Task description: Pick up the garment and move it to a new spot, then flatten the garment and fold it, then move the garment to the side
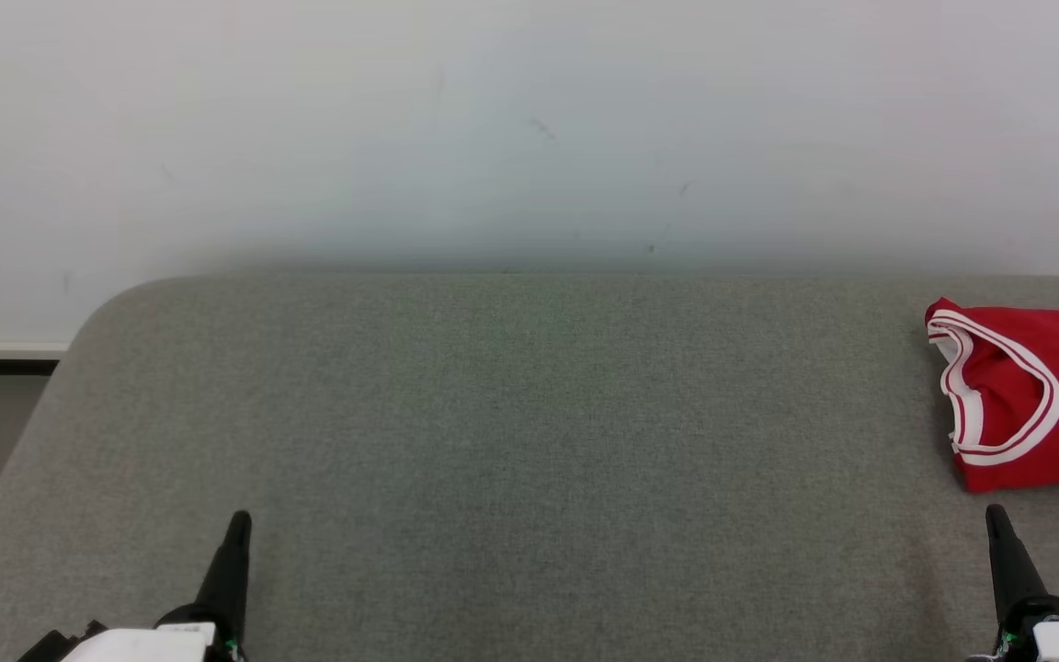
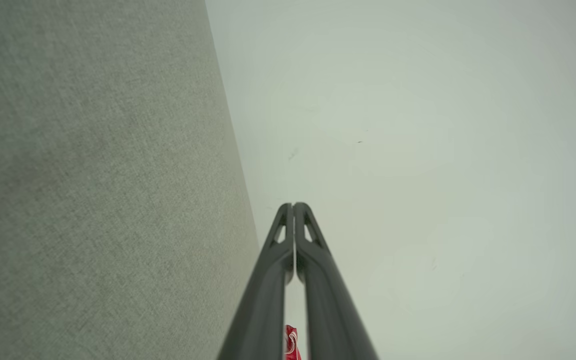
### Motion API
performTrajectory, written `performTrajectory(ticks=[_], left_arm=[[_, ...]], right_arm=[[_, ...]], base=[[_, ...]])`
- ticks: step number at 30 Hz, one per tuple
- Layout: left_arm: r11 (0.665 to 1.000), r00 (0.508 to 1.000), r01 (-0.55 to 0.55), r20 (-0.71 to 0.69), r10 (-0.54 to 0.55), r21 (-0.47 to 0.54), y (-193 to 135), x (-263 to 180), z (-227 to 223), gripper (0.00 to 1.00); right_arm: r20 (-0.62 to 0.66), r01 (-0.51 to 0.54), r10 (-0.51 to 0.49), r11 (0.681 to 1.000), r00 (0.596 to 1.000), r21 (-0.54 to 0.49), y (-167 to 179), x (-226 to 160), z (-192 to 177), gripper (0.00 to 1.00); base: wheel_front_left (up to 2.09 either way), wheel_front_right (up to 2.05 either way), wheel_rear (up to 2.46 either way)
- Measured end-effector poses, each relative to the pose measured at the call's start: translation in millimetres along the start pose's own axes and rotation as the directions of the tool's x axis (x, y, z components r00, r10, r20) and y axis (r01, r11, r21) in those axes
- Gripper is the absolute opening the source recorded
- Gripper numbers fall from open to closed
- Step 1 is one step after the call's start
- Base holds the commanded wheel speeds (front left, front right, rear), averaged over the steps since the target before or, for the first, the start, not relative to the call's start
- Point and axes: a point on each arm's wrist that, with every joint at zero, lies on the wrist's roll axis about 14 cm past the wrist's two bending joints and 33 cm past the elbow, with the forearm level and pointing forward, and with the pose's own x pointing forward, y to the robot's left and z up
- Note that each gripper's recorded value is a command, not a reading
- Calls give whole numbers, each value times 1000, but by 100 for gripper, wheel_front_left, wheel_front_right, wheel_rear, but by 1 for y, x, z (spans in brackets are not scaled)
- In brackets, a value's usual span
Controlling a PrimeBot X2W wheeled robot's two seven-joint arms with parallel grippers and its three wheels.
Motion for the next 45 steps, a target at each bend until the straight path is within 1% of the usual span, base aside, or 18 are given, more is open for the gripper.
performTrajectory(ticks=[11,20,45], left_arm=[[996,1000,19,9,-18,-86,-3,3,5,0],[990,999,33,16,-31,-136,-6,5,9,0],[990,999,34,17,-32,-139,-6,5,9,0]], right_arm=[[-14,-14,15,997,1000,80,4,6,-3,0],[-22,-21,24,991,999,133,6,9,-5,0],[-22,-22,25,991,999,133,6,9,-4,0]], base=[[0,0,0],[0,0,0],[0,0,0]])
